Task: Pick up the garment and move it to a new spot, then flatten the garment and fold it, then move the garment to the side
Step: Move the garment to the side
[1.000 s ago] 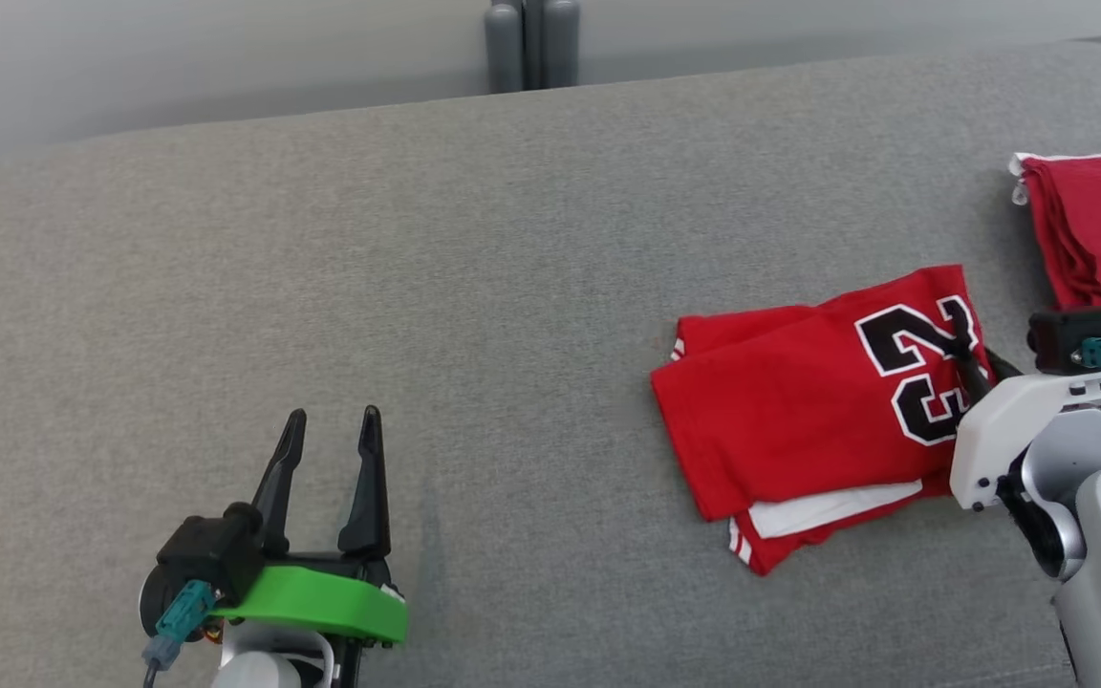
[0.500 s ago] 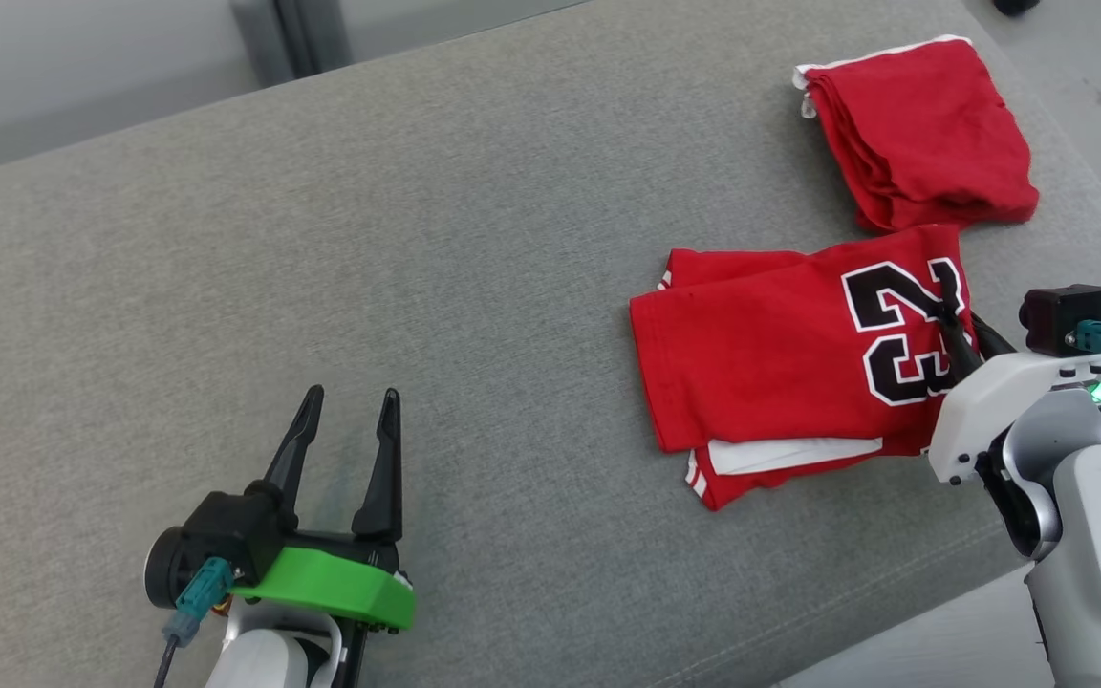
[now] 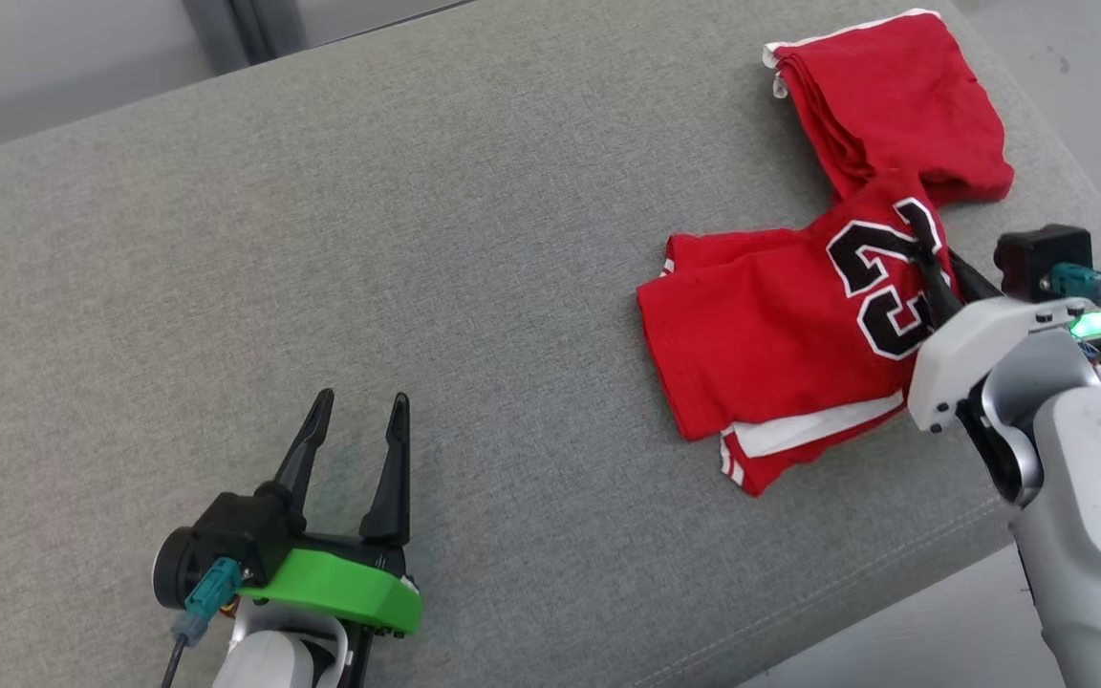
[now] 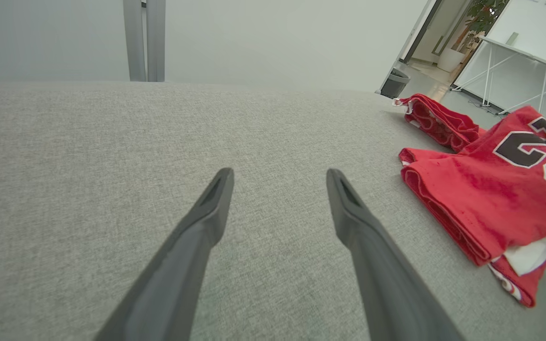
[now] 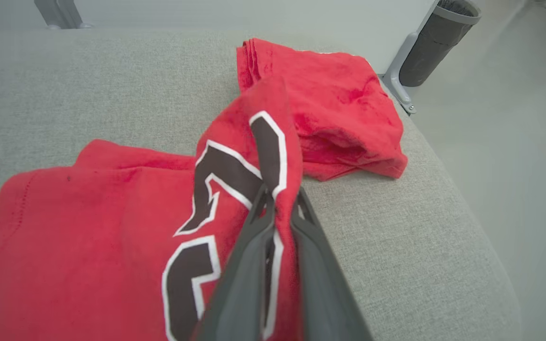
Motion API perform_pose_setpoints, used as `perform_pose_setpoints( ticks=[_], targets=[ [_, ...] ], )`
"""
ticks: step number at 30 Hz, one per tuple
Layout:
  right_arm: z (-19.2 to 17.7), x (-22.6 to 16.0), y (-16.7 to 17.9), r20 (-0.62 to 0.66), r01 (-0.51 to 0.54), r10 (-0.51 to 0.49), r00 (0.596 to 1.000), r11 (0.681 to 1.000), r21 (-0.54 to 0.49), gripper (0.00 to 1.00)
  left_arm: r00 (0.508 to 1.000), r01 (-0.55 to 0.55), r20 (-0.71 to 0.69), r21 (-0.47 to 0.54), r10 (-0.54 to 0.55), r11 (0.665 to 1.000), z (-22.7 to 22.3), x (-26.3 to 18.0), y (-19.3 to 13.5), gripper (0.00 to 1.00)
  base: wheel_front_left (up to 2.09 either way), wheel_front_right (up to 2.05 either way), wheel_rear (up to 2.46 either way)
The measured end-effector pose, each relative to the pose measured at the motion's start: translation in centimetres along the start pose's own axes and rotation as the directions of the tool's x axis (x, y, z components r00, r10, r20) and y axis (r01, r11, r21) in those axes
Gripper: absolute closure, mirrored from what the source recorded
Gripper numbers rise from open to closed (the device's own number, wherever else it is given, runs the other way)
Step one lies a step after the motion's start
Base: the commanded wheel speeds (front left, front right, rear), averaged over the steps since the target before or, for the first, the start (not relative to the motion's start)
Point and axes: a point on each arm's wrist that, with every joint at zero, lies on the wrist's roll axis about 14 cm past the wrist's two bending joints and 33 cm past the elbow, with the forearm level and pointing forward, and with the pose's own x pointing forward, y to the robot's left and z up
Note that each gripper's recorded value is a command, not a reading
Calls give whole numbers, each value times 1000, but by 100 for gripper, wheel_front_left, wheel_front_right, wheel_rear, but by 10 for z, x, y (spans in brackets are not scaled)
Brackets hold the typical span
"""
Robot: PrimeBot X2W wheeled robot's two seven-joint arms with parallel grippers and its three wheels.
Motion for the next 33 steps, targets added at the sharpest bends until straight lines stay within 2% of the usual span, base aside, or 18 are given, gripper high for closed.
perform_pose_setpoints(
  ticks=[7, 16, 24, 30, 33],
  targets=[
    [53, 33, 22, 72, -61, 66, 995, 996, -71, 100, 1000, -27, -1, -4, 27, 1000, -1, -3, 9, 0, 0, 0, 0],
    [101, 58, 14, 129, -40, 55, 990, 993, -115, 100, 999, -49, -4, -8, 49, 999, -3, -6, 16, 0, 0, 0, 0],
    [124, 60, -36, 118, 61, -42, 992, 984, -167, 100, 998, -57, 1, -12, 57, 998, -1, -6, 18, 0, 0, 0, 0],
    [121, 65, -87, 56, 175, -168, 984, 967, -185, 100, 998, -67, 4, -10, 67, 998, -2, -3, 25, 0, 0, 0, 0],
    [109, 72, -99, 22, 207, -206, 978, 964, -168, 100, 997, -79, -3, -6, 79, 997, -5, -4, 32, 0, 0, 0, 0]
  ],
)
